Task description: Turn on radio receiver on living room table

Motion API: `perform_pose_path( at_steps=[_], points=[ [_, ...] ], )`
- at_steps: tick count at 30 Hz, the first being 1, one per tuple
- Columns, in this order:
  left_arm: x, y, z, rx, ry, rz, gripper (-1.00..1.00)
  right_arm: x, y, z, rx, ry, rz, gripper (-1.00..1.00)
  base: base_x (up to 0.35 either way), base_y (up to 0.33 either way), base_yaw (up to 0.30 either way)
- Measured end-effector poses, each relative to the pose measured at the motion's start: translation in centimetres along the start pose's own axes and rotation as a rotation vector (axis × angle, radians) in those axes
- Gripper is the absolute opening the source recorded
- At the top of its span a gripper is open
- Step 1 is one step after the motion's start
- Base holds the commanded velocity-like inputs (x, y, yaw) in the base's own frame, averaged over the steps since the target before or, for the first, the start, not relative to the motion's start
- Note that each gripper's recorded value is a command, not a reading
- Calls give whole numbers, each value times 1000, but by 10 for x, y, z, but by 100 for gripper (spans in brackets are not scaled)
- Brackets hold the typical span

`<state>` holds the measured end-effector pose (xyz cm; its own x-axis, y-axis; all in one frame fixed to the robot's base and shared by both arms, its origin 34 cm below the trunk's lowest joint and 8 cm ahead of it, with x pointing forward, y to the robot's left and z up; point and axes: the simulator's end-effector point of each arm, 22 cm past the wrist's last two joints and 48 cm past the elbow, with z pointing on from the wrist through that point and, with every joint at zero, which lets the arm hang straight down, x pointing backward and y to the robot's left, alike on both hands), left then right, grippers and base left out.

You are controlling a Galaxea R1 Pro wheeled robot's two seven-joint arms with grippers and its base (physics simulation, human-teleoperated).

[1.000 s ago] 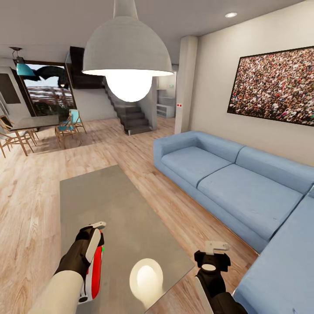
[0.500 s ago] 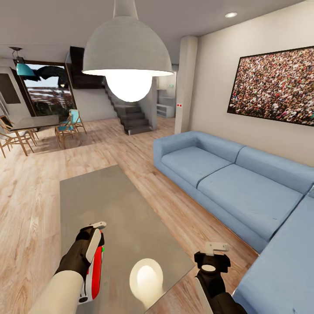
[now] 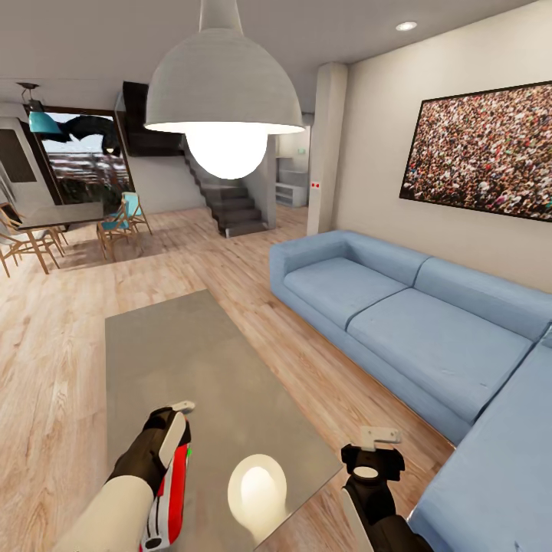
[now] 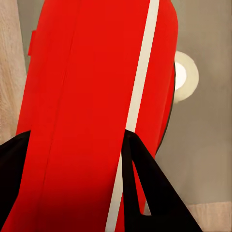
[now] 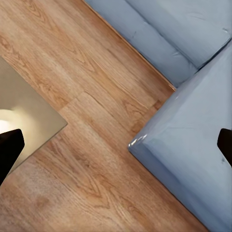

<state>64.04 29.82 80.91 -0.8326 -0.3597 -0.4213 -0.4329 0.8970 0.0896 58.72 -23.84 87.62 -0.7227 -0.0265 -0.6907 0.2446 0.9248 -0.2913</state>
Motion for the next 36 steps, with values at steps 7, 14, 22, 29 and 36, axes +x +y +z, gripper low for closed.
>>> perform_pose_path(
  at_steps=[7,14,22,29,36],
  points=[
    [4,-2,2,-1,8,7,-100,0,0,0,0,0,0,100,0,0,0],
    [-3,-11,-5,16,-14,-1,-100,0,1,0,-3,0,0,100,0,0,0],
    [-31,-18,-13,53,-109,-46,-100,0,2,0,-7,0,0,100,0,0,0],
    [-28,-29,-13,97,-96,-36,-100,0,2,0,-9,0,0,100,0,0,0],
    [-27,-29,-13,93,-93,-22,-100,2,2,1,-9,4,-3,100,0,0,0]
  ],
)
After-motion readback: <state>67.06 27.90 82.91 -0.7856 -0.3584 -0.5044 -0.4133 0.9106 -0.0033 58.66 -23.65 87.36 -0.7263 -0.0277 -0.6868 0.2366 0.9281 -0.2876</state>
